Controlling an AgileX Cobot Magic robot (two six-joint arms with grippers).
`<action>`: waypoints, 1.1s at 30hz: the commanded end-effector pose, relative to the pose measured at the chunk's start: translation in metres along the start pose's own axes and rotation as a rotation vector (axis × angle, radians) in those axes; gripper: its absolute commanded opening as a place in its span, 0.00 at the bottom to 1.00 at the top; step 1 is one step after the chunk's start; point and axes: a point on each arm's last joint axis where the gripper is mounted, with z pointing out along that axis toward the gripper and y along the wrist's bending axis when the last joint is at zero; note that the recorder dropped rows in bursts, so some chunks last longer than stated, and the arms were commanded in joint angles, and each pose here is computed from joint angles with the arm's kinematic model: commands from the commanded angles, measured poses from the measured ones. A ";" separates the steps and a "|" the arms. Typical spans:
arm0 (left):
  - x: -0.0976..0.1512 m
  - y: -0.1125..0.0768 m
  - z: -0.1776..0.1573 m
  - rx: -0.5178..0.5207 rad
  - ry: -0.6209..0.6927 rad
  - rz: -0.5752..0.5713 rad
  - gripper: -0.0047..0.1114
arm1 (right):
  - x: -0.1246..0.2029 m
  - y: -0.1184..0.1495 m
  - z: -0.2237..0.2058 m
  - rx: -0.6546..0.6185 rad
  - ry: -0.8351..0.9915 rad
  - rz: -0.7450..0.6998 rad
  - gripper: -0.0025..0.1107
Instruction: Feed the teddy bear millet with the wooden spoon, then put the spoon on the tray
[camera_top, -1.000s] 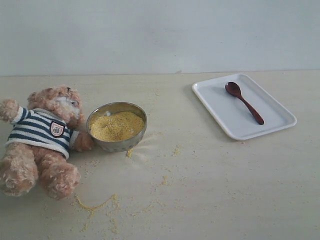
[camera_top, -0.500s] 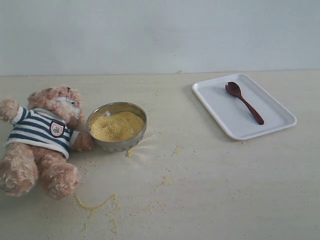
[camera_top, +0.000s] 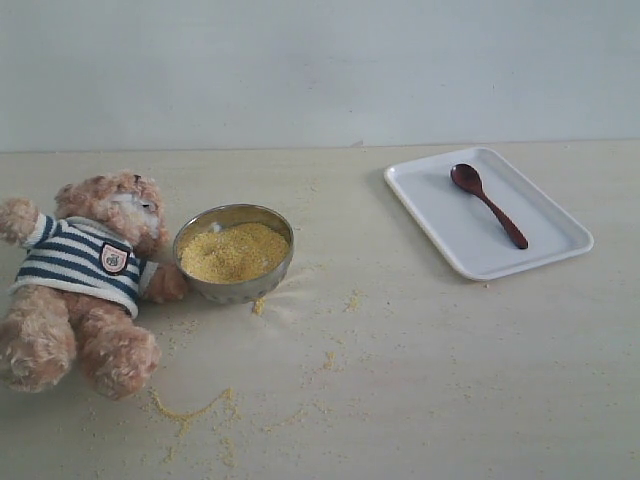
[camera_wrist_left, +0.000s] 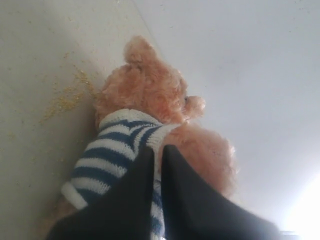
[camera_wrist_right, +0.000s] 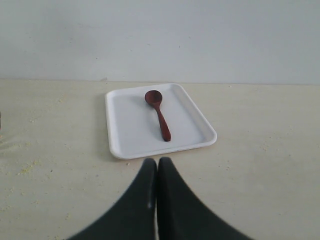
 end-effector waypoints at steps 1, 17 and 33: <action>-0.003 -0.005 -0.001 0.020 -0.019 0.047 0.08 | -0.001 0.000 0.000 0.004 -0.016 0.006 0.02; -0.006 -0.048 -0.003 -0.441 -0.164 0.285 0.08 | -0.001 0.000 0.000 0.004 -0.016 0.004 0.02; 0.013 -0.117 -0.002 -0.800 -0.361 0.620 0.08 | -0.001 0.000 0.000 0.004 -0.016 0.004 0.02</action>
